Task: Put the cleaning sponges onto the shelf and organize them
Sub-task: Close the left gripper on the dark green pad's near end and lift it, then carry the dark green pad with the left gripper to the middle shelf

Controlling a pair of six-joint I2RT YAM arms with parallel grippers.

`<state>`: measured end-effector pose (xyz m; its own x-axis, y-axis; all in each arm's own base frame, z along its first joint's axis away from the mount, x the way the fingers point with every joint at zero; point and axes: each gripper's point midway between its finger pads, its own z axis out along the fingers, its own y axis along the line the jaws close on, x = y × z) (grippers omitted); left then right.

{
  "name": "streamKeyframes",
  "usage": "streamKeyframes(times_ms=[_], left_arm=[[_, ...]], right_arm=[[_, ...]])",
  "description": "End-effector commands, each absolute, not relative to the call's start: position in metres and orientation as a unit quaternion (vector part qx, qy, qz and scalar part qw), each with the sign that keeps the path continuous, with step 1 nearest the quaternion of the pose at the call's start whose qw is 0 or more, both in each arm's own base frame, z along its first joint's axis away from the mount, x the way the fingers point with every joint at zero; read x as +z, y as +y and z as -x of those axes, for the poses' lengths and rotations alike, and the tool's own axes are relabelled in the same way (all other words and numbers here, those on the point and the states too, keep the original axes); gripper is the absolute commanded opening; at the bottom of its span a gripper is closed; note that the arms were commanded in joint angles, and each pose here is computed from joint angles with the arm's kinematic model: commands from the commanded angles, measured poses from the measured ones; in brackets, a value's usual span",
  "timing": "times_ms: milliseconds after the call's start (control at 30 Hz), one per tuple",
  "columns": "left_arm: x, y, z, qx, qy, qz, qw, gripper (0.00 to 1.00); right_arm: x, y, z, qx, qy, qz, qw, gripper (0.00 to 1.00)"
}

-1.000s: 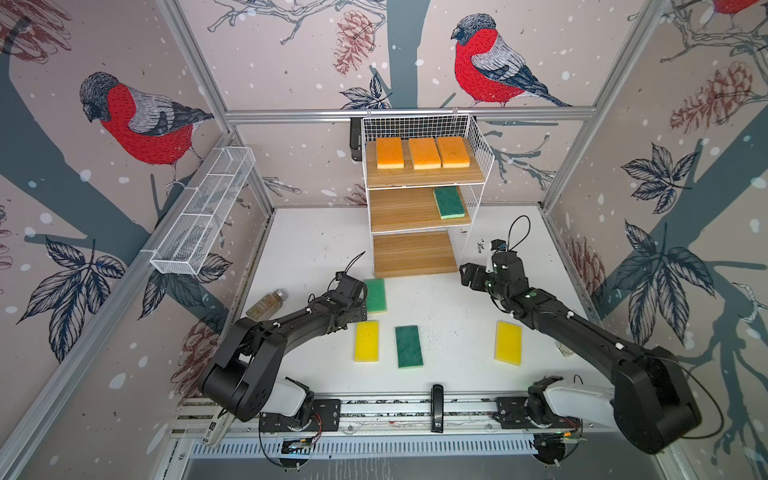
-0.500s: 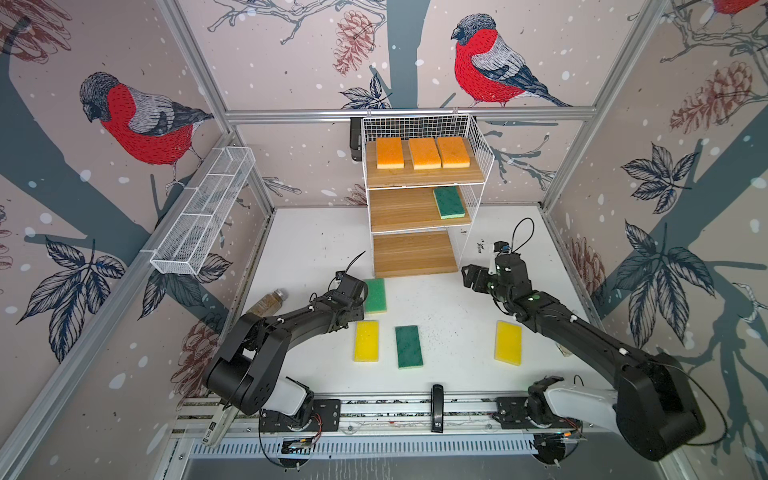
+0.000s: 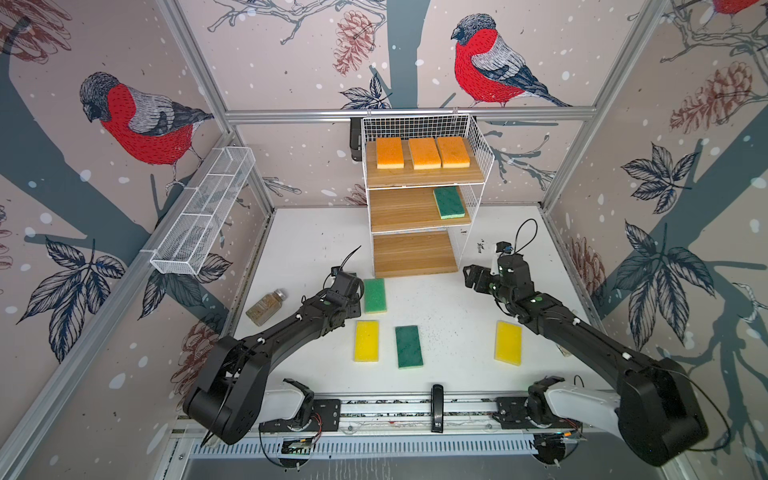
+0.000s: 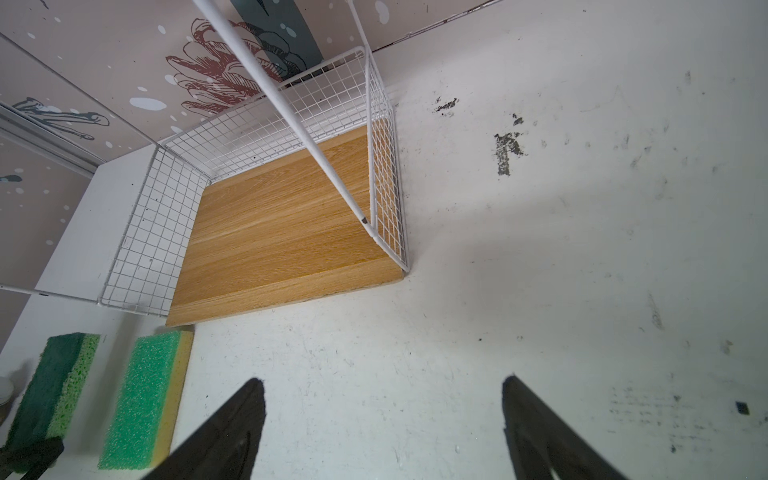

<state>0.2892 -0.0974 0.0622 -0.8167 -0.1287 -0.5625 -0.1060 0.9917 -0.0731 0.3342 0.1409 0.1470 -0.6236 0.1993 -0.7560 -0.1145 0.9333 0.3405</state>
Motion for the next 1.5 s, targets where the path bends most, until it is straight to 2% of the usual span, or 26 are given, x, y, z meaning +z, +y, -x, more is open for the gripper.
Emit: streamKeyframes(times_ms=[0,133,733,1467], left_arm=[[0.074,-0.105,-0.282,-0.046,0.954,0.051,0.293,0.63],[0.098,-0.117,-0.279,-0.083,0.944,0.033,0.316,0.63],[0.184,-0.195,-0.27,-0.114,0.915,-0.054,0.384,0.63],[0.273,-0.265,-0.312,-0.177,0.863,-0.064,0.469,0.63]], right_arm=[[0.15,0.142,-0.333,0.189,0.88,-0.024,0.434,0.89],[0.154,0.142,-0.332,0.192,0.878,-0.025,0.438,0.89],[0.168,0.141,-0.326,0.203,0.869,-0.023,0.451,0.89],[0.177,0.138,-0.318,0.208,0.861,-0.02,0.464,0.89]])
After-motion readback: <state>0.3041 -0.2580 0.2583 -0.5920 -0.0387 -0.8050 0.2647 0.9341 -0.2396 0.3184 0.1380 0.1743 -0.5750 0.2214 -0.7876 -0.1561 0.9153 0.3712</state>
